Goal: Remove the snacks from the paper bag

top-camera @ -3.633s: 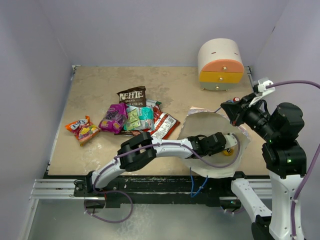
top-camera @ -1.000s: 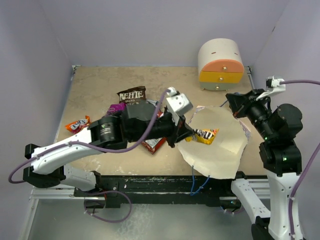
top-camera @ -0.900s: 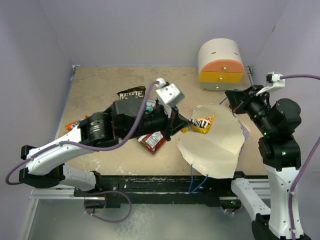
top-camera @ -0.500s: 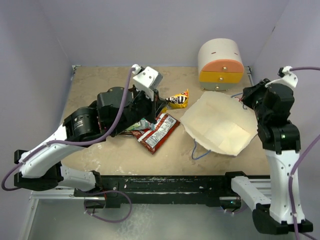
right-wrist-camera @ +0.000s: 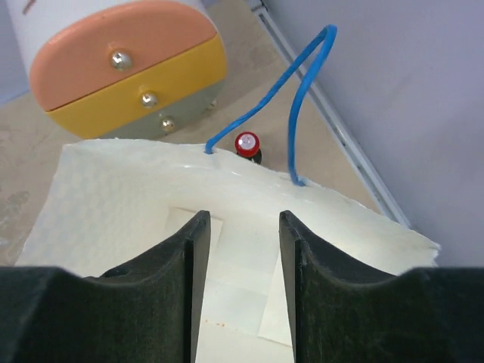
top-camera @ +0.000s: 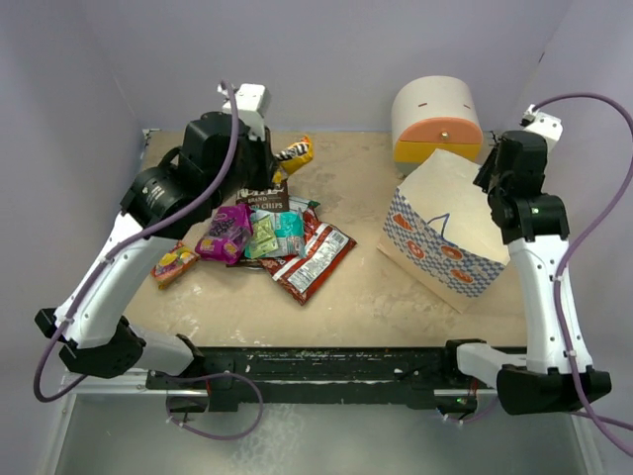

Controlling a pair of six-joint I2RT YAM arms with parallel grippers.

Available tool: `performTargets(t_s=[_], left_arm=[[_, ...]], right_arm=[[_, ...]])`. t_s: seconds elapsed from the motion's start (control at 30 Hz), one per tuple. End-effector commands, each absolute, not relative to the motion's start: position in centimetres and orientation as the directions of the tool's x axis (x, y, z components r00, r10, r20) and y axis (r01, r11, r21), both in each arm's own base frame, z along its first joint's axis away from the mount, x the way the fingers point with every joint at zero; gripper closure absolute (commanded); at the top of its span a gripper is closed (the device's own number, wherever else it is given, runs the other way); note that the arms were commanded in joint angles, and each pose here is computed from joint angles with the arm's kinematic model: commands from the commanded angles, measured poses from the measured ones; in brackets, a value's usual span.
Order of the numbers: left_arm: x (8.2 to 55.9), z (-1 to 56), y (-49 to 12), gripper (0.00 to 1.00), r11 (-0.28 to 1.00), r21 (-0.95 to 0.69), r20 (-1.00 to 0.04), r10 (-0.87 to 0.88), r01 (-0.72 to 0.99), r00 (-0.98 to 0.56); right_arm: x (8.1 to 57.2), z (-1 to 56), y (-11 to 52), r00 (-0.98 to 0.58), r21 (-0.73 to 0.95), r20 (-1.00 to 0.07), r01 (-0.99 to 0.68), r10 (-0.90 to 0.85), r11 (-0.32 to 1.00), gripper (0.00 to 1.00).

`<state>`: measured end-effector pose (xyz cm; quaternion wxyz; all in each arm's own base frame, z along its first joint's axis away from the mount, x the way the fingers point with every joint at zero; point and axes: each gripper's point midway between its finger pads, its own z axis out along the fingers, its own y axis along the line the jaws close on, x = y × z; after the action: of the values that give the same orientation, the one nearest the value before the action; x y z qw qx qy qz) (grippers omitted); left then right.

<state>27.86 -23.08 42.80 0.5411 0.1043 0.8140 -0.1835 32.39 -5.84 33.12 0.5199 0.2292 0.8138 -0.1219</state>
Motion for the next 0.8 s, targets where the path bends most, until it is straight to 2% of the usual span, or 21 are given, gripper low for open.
performTargets(t_s=[0.0, 0.13, 0.4, 0.43, 0.47, 0.67, 0.77], left_arm=[[29.2, 41.0, -19.9, 1.0, 0.92, -0.294, -0.861, -0.137, 0.26, -0.49], [31.2, 37.3, -14.8, 1.0, 0.94, -0.34, -0.786, -0.279, 0.008, -0.552], [33.4, 30.9, -9.0, 1.0, 0.874, -0.413, -0.647, -0.479, -0.256, -0.593], [33.7, 30.2, -7.9, 1.0, 0.864, -0.412, -0.634, -0.501, -0.29, -0.589], [34.1, 29.4, -6.7, 1.0, 0.854, -0.403, -0.628, -0.519, -0.328, -0.58], [35.1, 24.6, 2.4, 1.0, 0.788, -0.206, -0.656, -0.551, -0.58, -0.516], [35.1, 21.1, 4.5, 1.0, 0.754, -0.119, -0.63, -0.56, -0.646, -0.538]], right_arm=[[30.8, 39.4, -5.4, -0.215, 0.096, -0.955, 0.43, 0.205, 0.898, 0.51], [29.4, 42.1, -4.7, -0.185, 0.091, -0.968, 0.368, 0.169, 0.925, 0.36], [25.2, 47.1, -3.4, -0.037, 0.154, -0.985, 0.264, 0.169, 0.952, 0.11], [24.6, 47.3, -3.2, -0.014, 0.172, -0.983, 0.246, 0.181, 0.954, 0.03], [24.1, 47.2, -2.8, -0.008, 0.187, -0.981, 0.227, 0.193, 0.956, 0.0], [23.0, 48.1, 0.3, -0.01, 0.247, -0.969, 0.06, 0.248, 0.967, 0.0], [23.2, 48.4, 0.8, -0.013, 0.256, -0.967, 0.034, 0.256, 0.966, 0.0]])
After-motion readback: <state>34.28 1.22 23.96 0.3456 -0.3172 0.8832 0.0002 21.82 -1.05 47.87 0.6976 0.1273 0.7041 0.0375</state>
